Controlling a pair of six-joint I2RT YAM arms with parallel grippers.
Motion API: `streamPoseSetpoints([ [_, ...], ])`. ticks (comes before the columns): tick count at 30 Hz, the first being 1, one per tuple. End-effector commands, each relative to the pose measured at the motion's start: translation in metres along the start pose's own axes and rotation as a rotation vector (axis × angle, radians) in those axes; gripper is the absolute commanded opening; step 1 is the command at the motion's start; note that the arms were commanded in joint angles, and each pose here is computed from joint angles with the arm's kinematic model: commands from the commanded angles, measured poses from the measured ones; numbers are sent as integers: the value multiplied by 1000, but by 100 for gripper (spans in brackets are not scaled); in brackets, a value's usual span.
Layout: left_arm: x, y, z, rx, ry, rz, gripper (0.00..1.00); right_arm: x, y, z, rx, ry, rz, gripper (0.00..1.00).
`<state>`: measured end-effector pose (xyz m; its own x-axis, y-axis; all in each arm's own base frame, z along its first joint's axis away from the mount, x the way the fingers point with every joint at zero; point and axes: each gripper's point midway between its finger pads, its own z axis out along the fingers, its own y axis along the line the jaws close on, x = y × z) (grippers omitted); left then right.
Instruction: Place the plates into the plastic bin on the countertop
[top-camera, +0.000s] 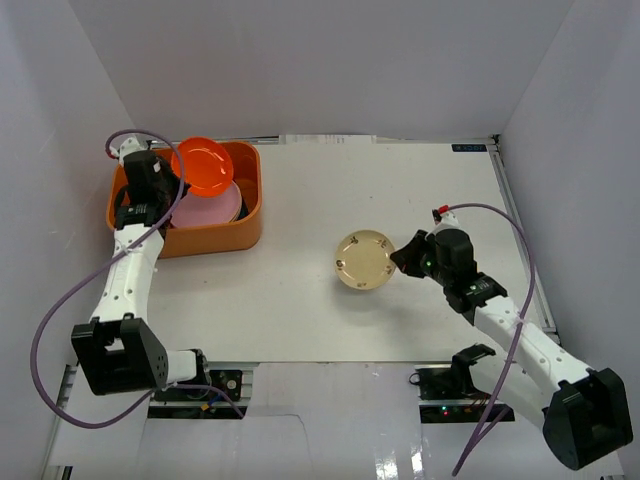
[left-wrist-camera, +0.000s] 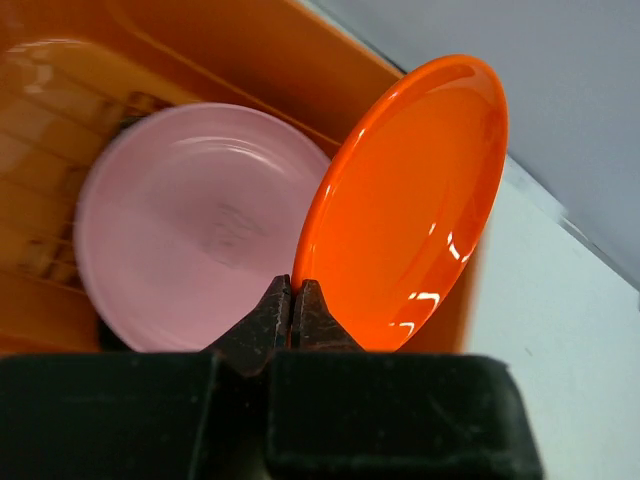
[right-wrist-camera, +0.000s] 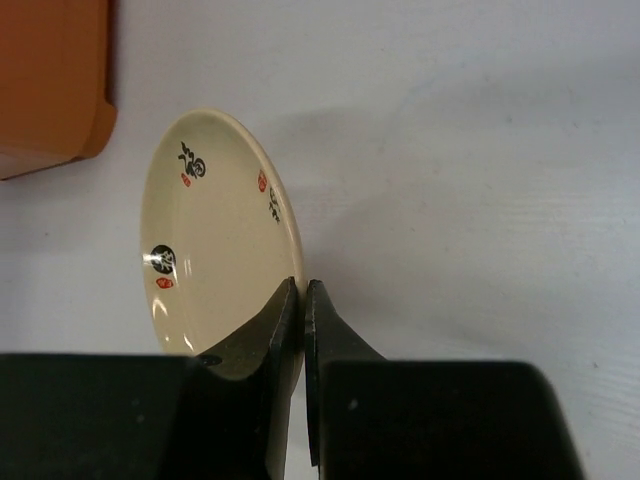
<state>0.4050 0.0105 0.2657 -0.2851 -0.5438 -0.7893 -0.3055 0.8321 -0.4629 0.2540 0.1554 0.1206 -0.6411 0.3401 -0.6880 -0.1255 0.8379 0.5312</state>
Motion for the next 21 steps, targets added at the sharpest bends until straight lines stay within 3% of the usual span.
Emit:
streamPoseSetpoints([
  [1, -15, 41, 19, -136, -52, -52, 0, -62, 68, -3, -202, -149, -83, 8],
  [7, 2, 69, 34, -245, -36, -42, 0, -77, 117, 8, -282, -162, -117, 8],
  [10, 12, 73, 37, -250, -12, -41, 23, -86, 147, 17, -320, -164, -138, 8],
  [11, 15, 75, 37, -253, -7, -44, 45, -88, 157, 19, -334, -165, -145, 8],
  [12, 16, 76, 37, -254, -9, -44, 58, -78, 167, 28, -346, -131, -162, 8],
  [13, 14, 76, 36, -255, -19, -46, 68, -97, 183, 28, -348, -181, -166, 8],
  [14, 14, 76, 32, -252, -27, -50, 90, -99, 193, 32, -354, -181, -182, 8],
  [15, 12, 74, 31, -241, -43, -59, 96, -89, 203, 45, -357, -151, -193, 8],
  [16, 11, 71, 29, -223, -49, -63, 98, -106, 223, 43, -382, -194, -192, 8],
  [21, -3, 46, 3, -94, -108, -92, 98, -109, 280, 86, -407, -191, -243, 8],
])
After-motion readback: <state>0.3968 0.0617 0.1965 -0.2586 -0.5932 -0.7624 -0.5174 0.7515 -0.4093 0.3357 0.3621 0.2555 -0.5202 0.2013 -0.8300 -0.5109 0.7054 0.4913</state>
